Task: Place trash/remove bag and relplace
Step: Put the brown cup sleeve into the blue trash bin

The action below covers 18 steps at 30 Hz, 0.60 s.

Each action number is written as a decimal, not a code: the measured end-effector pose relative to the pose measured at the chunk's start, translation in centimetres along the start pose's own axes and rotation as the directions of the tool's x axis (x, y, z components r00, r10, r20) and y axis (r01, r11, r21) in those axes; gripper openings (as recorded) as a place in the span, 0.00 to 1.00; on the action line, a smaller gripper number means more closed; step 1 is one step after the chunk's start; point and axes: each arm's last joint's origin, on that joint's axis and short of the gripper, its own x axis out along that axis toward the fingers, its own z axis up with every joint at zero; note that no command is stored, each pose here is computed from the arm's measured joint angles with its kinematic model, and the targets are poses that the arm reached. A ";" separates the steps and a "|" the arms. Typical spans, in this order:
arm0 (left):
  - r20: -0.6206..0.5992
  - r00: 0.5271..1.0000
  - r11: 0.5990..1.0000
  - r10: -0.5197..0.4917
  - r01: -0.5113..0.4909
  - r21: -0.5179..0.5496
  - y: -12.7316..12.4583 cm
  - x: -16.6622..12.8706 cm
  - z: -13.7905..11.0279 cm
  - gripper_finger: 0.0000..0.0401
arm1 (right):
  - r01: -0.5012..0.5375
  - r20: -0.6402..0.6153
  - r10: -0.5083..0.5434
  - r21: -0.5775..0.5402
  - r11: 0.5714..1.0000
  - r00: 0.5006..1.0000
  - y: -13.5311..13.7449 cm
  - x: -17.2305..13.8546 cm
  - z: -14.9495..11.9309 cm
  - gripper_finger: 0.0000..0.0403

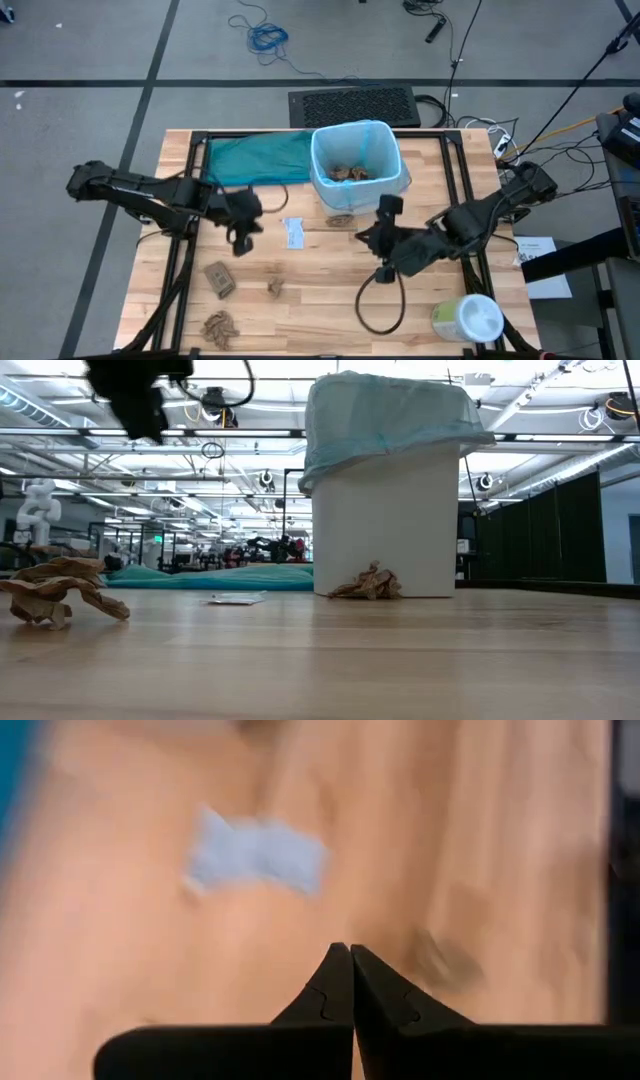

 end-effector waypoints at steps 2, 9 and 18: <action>-0.083 0.996 0.999 -0.037 0.039 0.017 -0.9 0.4 -1.0 0.00 | 0.002 -0.018 -0.002 0.014 1.000 1.000 0.5 0.6 -0.4 0.00; -0.327 0.944 0.995 -0.042 0.068 0.070 -4.0 1.9 -4.0 0.00 | 0.009 -0.039 -0.006 0.069 0.998 0.999 1.0 1.3 -0.9 0.00; -0.503 0.859 0.920 0.091 0.121 0.373 -6.7 6.0 -6.5 0.02 | 0.008 -0.035 -0.006 0.068 0.998 0.999 1.0 1.3 -0.8 0.00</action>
